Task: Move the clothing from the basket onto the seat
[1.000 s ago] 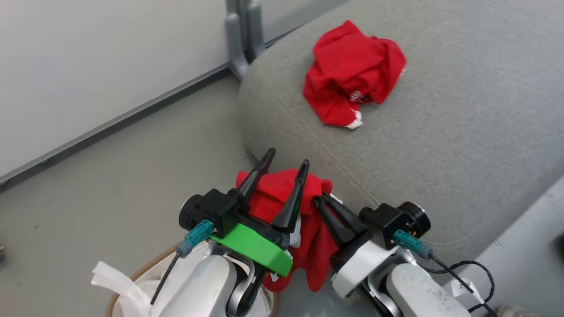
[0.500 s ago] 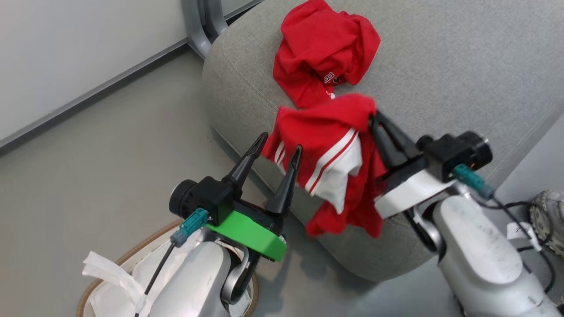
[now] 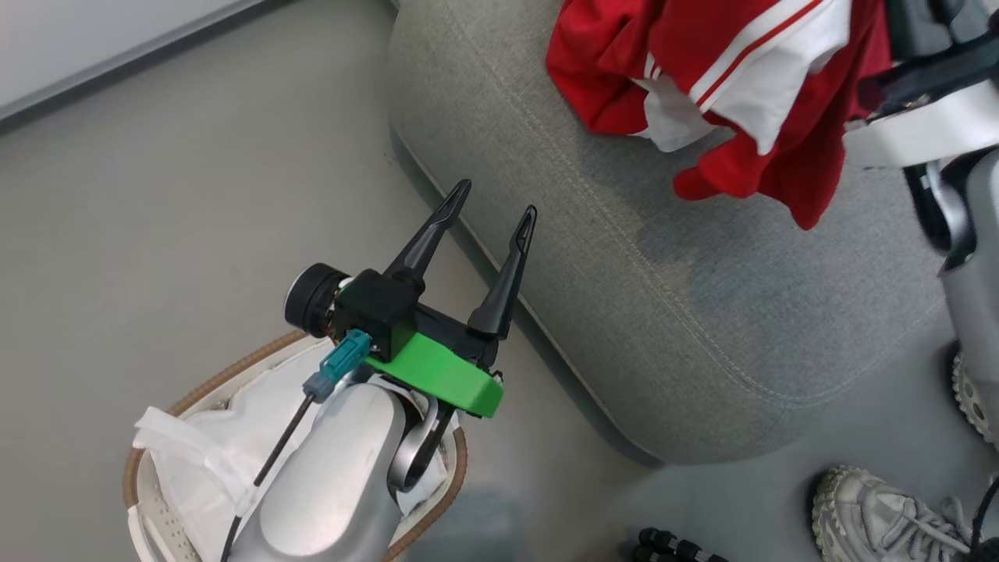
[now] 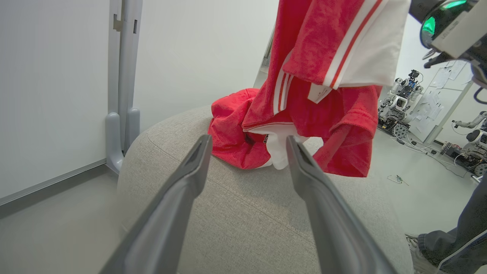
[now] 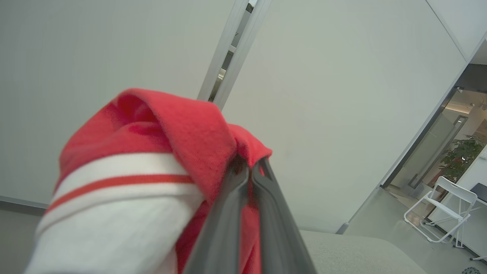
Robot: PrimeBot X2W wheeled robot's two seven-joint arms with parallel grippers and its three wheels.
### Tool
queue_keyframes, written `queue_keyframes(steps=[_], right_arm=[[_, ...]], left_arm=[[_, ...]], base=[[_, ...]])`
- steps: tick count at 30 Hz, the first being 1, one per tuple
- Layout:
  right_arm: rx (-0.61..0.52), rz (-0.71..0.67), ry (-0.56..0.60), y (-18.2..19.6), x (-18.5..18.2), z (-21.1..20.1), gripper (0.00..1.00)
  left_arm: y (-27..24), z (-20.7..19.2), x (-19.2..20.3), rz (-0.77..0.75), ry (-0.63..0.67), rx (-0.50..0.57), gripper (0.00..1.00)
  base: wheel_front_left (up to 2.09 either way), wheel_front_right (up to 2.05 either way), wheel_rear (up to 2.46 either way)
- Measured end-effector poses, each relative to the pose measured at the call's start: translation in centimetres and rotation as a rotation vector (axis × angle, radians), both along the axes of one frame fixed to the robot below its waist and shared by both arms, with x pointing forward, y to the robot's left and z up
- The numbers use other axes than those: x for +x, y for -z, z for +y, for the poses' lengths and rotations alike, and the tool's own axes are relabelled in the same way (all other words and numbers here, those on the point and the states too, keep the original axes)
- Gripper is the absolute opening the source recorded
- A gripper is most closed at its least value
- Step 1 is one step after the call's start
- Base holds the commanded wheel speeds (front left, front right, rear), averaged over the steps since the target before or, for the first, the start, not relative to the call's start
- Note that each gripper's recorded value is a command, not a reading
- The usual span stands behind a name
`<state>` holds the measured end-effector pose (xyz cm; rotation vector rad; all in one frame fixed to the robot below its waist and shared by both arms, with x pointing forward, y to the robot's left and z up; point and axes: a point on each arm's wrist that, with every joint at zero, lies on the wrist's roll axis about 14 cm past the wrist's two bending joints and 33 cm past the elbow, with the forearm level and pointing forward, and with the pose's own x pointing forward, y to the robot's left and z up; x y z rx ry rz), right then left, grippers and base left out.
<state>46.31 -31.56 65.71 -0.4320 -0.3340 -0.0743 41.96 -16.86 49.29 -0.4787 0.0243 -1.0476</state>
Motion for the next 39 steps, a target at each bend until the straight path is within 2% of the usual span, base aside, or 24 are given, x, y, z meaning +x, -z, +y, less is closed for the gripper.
queue_keyframes(steps=[5,10,15,21,22,23,24,31,39], right_arm=[[-0.059,-0.001,0.039,-0.3,2.9,-1.9,0.0],[-0.078,0.037,0.132,1.3,5.3,-5.2,0.0],[-0.033,0.138,0.222,6.6,6.9,-7.9,0.0],[0.058,0.305,0.246,15.2,7.6,-7.6,0.0],[0.073,0.328,0.248,16.4,7.6,-7.5,0.27],[0.085,0.338,0.253,17.0,7.5,-7.5,0.42],[0.098,0.345,0.259,17.6,7.3,-7.5,1.0],[0.158,0.384,0.259,19.8,4.4,-6.3,1.0],[0.232,0.382,0.204,19.5,0.7,-3.5,1.0]], left_arm=[[2.2,0.4,1.5,0.024,-0.015,0.02,1.0],[4.5,1.0,2.8,0.053,-0.035,0.036,1.0],[7.2,2.2,4.0,0.096,-0.069,0.057,1.0],[9.8,4.2,5.1,0.144,-0.123,0.09,1.0],[10.1,4.6,5.2,0.15,-0.132,0.095,1.0],[10.3,4.8,5.3,0.152,-0.137,0.099,1.0],[10.3,5.1,5.4,0.155,-0.145,0.1,1.0],[8.5,6.5,5.9,0.149,-0.195,0.075,1.0],[5.9,8.6,4.9,0.132,-0.256,0.074,1.0]], base=[[0.0,0.0,0.0],[0.0,0.0,0.0],[0.0,0.0,0.0],[0.0,0.0,0.0],[0.0,0.0,0.0],[0.0,0.0,0.0],[0.0,0.0,0.0],[0.0,0.0,0.0],[0.0,0.0,0.0]])
